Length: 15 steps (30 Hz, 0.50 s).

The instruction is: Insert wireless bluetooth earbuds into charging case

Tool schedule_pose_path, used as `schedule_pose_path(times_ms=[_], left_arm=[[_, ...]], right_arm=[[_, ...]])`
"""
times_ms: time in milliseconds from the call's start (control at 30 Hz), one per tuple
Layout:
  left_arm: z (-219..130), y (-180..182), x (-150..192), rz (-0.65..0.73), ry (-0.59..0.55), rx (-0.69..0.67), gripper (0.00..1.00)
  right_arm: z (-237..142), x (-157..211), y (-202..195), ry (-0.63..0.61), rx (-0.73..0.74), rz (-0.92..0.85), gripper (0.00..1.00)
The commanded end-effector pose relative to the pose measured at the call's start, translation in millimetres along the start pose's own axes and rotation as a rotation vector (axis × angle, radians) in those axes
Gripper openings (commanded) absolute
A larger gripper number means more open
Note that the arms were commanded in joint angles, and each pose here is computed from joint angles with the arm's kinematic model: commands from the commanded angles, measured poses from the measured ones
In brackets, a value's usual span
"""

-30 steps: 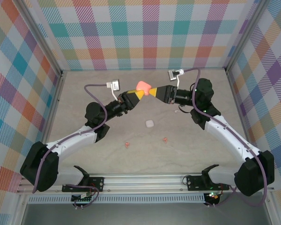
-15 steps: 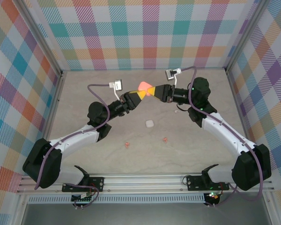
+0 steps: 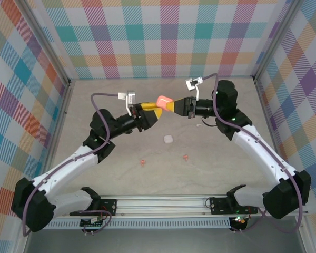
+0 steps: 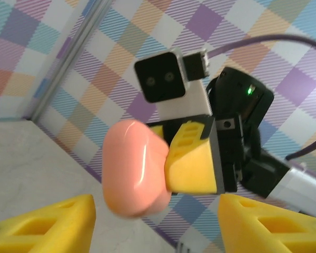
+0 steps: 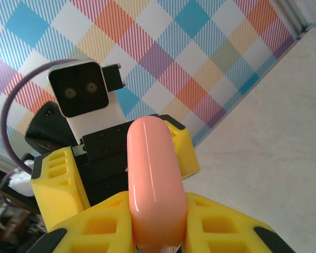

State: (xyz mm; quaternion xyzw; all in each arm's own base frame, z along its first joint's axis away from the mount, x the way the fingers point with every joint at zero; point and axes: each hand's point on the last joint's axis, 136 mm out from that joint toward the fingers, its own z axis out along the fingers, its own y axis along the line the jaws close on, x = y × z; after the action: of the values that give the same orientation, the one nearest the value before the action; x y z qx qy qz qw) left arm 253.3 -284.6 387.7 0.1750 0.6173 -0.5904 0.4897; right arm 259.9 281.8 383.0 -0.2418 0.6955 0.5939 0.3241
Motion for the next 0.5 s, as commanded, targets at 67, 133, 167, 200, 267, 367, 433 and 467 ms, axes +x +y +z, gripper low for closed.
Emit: schedule_pose_path(times_ms=[67, 133, 167, 200, 267, 367, 433, 467], left_arm=[[-21, 2, 14, 0.164, 0.124, -0.082, 0.63], [-27, -8, 18, 0.249, 0.163, -0.048, 0.63], [-30, -14, 20, 0.292, 0.187, -0.028, 0.63], [-32, -18, 23, 0.330, 0.214, -0.007, 0.63], [-35, -28, 29, 0.405, 0.286, 0.035, 0.64], [-36, -32, 31, 0.432, 0.349, 0.058, 0.64], [-32, -24, 27, 0.364, 0.343, 0.032, 0.62], [-30, -21, 25, 0.317, 0.343, 0.043, 0.59]], right_arm=[[-11, 16, 8, 0.097, 0.040, -0.202, 0.17], [-13, 21, 13, 0.118, 0.014, -0.273, 0.18], [-13, 23, 15, 0.123, 0.009, -0.307, 0.18], [-15, 24, 15, 0.124, 0.007, -0.334, 0.18], [-17, 28, 18, 0.128, 0.001, -0.403, 0.18], [-20, 32, 22, 0.132, -0.014, -0.463, 0.18], [-21, 35, 25, 0.136, -0.036, -0.490, 0.19], [-21, 37, 28, 0.136, -0.050, -0.499, 0.19]])
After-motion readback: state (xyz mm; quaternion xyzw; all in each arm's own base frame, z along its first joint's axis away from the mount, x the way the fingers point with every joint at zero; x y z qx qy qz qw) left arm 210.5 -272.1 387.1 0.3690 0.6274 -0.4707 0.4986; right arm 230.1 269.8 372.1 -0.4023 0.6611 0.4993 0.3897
